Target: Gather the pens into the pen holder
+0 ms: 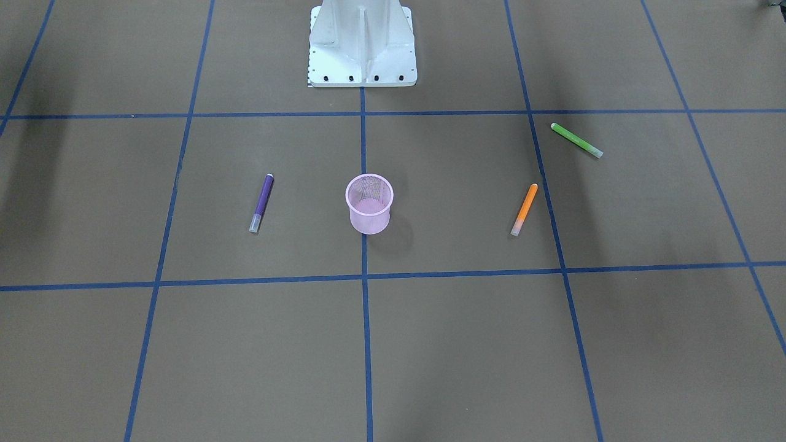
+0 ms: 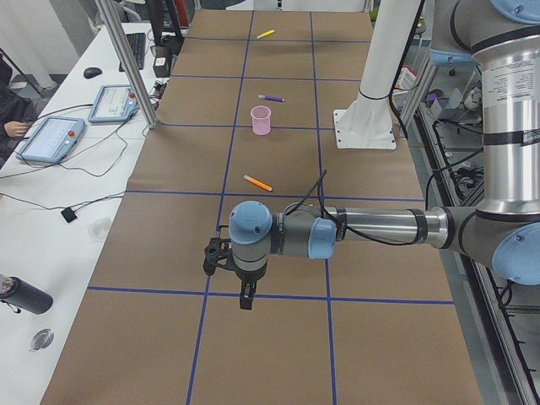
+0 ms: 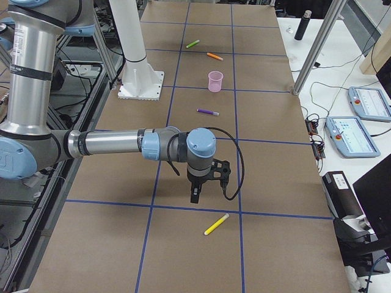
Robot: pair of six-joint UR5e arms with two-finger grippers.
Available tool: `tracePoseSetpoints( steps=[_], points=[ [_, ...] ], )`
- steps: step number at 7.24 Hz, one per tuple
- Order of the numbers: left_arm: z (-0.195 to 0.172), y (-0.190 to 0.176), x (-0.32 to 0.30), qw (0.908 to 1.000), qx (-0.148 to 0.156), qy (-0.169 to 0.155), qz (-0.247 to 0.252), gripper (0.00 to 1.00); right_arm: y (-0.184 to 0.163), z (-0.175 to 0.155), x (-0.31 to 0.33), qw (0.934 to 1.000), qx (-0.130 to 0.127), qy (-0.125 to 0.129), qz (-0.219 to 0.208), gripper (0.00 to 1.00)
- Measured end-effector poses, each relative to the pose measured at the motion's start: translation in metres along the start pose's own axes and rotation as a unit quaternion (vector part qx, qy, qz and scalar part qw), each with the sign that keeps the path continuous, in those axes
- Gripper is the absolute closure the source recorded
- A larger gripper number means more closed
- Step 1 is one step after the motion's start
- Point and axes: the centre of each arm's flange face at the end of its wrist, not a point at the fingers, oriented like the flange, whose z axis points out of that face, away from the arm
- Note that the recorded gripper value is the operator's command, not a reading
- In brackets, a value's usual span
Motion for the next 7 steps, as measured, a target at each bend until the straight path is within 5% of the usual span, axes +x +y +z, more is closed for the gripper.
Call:
tracePoseSetpoints(
  steps=[7],
  points=[
    [-0.017,-0.024,0.016,0.9997,0.02,0.002,0.016,0.0,-0.002,-0.004,-0.004,0.9999,0.012,-0.002,-0.01,0.0]
  ],
)
